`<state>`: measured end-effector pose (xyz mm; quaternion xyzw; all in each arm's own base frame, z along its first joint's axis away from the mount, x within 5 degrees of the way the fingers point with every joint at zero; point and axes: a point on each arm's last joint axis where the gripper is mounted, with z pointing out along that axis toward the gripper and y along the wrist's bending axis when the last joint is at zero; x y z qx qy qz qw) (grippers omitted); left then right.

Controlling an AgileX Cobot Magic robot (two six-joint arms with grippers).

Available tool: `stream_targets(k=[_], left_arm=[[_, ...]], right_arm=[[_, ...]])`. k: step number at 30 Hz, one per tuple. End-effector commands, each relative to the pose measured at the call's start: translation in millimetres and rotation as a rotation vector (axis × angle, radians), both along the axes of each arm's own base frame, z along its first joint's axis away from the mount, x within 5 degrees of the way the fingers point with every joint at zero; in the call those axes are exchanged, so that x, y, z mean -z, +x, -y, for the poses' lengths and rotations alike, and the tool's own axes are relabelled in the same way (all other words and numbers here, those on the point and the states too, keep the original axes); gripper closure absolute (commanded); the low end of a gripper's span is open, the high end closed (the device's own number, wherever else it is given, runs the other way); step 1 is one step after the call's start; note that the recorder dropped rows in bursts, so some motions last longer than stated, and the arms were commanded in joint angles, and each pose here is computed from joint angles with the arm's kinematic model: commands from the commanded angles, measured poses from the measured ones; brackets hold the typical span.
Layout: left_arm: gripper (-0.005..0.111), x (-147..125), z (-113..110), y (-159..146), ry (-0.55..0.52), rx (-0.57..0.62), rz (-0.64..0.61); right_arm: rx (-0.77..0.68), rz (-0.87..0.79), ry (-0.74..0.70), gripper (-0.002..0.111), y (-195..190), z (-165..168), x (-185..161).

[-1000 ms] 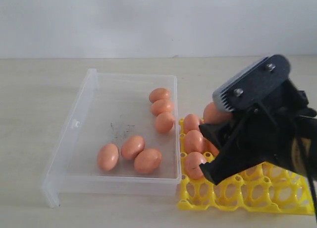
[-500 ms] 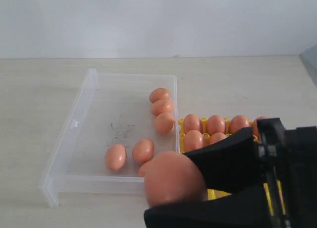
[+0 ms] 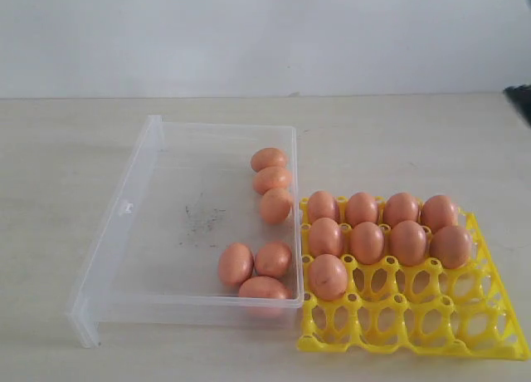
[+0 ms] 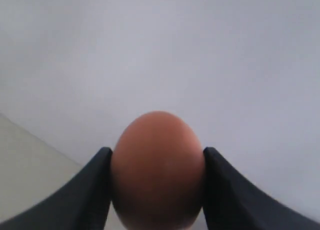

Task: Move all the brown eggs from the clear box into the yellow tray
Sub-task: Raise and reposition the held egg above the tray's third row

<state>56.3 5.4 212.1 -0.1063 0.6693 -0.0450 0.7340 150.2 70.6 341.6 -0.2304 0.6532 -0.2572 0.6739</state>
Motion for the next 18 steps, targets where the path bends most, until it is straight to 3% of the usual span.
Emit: stream_targets(k=[1, 6, 10, 14, 18], left_arm=[[0.103, -1.1, 0.3, -0.4, 0.005, 0.004, 0.005], [0.103, -1.1, 0.3, -0.4, 0.005, 0.004, 0.005], [0.103, -1.1, 0.3, -0.4, 0.005, 0.004, 0.005], [0.103, -1.1, 0.3, -0.4, 0.005, 0.004, 0.005], [0.103, -1.1, 0.3, -0.4, 0.005, 0.004, 0.005]], right_arm=[[0.334, -0.137, -0.134, 0.109, 13.2, 11.0, 13.9], [0.531, -0.567, -0.062, 0.109, 33.6, 22.8, 33.7], [0.584, -0.955, 0.037, 0.109, 40.8, 35.8, 49.4], [0.447, -1.215, 0.175, 0.109, 35.1, 29.7, 63.7], [0.066, -1.109, 0.446, 0.109, 49.3, -5.8, 58.2]])
